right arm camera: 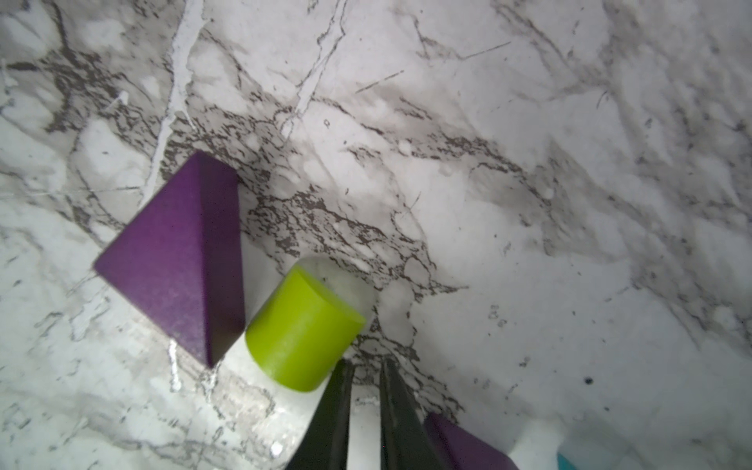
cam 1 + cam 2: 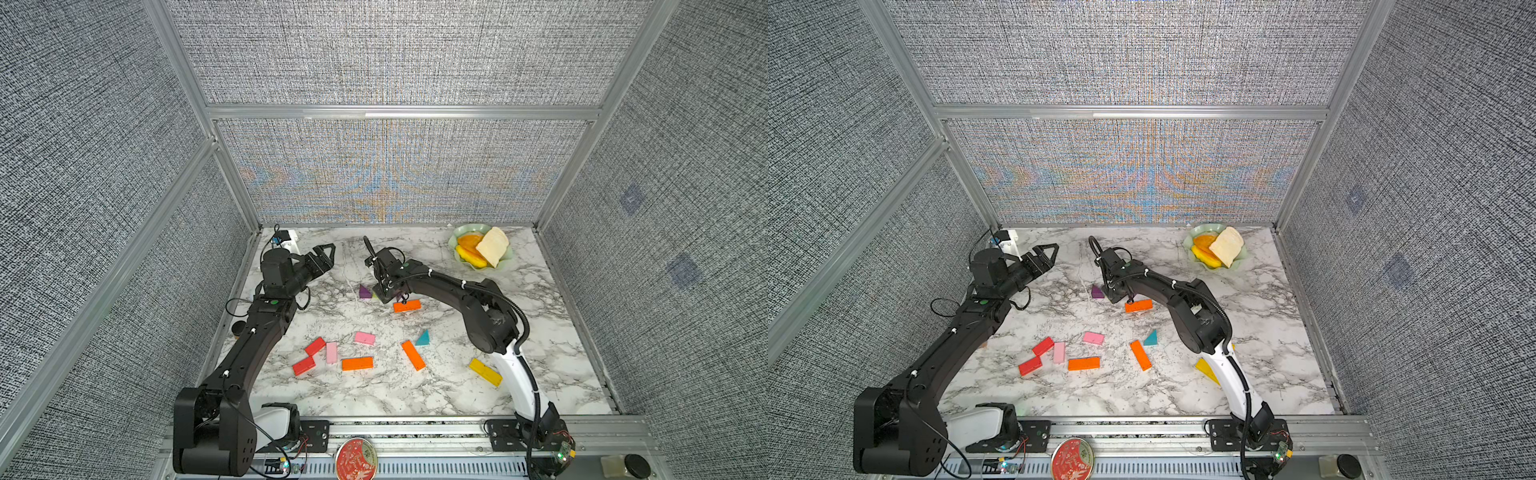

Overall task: Assemble a carrot with building blocks
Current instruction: Assemble the building block at the center of the board, then adjust the building block at the center of the board.

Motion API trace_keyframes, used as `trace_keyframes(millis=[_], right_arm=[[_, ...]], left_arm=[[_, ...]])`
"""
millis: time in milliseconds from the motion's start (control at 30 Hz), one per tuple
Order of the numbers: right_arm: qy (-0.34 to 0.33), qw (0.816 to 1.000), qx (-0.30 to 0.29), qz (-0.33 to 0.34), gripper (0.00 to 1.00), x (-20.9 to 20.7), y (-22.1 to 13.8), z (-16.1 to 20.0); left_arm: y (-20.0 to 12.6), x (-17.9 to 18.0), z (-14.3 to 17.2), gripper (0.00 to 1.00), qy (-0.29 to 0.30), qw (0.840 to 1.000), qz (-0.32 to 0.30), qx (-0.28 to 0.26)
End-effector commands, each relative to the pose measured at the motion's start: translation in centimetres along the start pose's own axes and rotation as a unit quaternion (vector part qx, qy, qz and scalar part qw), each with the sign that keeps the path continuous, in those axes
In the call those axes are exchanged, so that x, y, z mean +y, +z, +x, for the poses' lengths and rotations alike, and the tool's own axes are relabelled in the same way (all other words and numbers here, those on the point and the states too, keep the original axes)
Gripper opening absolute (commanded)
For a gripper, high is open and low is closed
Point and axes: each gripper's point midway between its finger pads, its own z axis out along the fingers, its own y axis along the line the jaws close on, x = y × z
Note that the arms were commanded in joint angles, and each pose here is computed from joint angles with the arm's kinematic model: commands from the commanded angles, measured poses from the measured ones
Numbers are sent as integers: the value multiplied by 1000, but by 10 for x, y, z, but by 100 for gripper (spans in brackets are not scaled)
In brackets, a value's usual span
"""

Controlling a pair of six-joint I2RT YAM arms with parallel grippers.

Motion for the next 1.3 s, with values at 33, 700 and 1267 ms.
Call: trace_keyframes(millis=[33,700,1267], right_arm=[[0,1000,-10,11,18,-5,-7,-7],[73,997,14,22,70,-38,-44,23],[86,994,52,51,68,-53,-32,57]], left_arm=[[-2,-4,-6,85,9,1000,6,-11],[1,-13,0,85,0,999,32,2],[2,-11,1,85,0,1000,29,3]])
